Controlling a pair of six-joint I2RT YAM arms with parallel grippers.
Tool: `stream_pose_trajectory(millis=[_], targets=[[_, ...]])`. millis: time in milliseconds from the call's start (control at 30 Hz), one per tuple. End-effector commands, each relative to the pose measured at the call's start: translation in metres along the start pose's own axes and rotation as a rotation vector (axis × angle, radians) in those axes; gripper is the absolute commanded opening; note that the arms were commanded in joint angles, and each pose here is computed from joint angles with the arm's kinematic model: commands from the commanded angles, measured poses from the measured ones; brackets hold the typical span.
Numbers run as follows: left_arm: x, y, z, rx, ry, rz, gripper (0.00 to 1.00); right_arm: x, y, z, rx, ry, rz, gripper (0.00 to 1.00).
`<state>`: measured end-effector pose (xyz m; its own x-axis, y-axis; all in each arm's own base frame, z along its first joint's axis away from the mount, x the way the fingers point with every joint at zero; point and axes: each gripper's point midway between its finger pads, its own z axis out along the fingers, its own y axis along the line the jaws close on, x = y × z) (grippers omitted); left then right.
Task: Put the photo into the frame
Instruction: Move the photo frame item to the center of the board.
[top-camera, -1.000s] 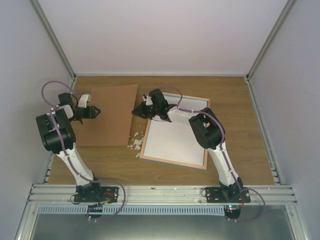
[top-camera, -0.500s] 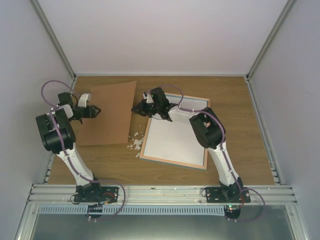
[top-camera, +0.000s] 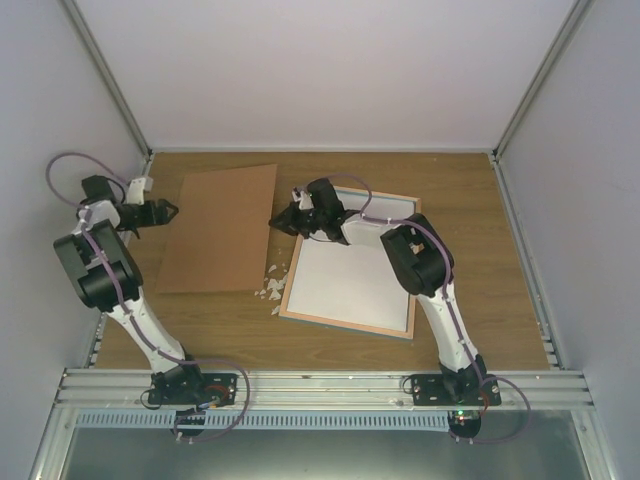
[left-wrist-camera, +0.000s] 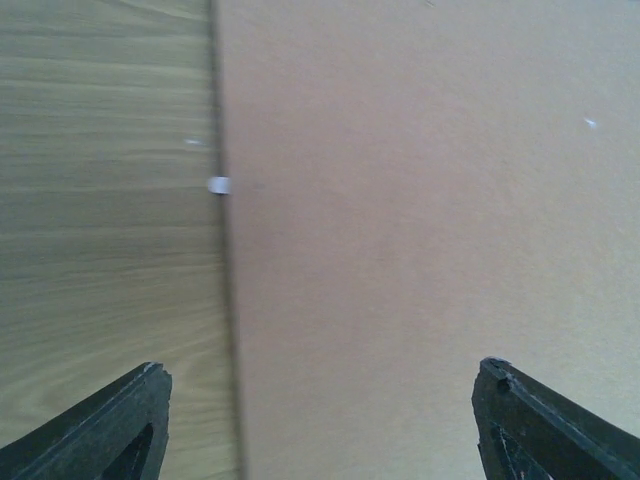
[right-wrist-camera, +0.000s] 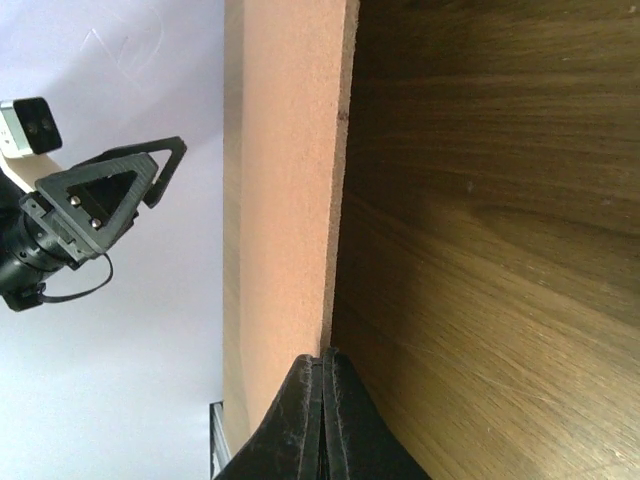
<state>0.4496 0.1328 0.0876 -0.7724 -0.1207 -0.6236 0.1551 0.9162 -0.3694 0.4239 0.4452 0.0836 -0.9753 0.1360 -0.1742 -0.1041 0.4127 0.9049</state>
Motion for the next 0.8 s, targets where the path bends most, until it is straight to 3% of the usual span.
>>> stream_pose_trajectory(millis=[0,200,767], targets=[[0.010,0.019,-0.005,-0.030,0.025,-0.026,0.82,-0.014,0.047,-0.026,-0.092,-0.050,-0.103,0.01],[0.037,0.016,0.020,-0.002,0.091,-0.045,0.77,-0.009,0.052,-0.044,-0.097,-0.056,-0.111,0.01],[0.091,-0.103,0.080,0.220,0.248,0.073,0.71,0.006,-0.019,-0.122,0.056,-0.060,-0.060,0.01]])
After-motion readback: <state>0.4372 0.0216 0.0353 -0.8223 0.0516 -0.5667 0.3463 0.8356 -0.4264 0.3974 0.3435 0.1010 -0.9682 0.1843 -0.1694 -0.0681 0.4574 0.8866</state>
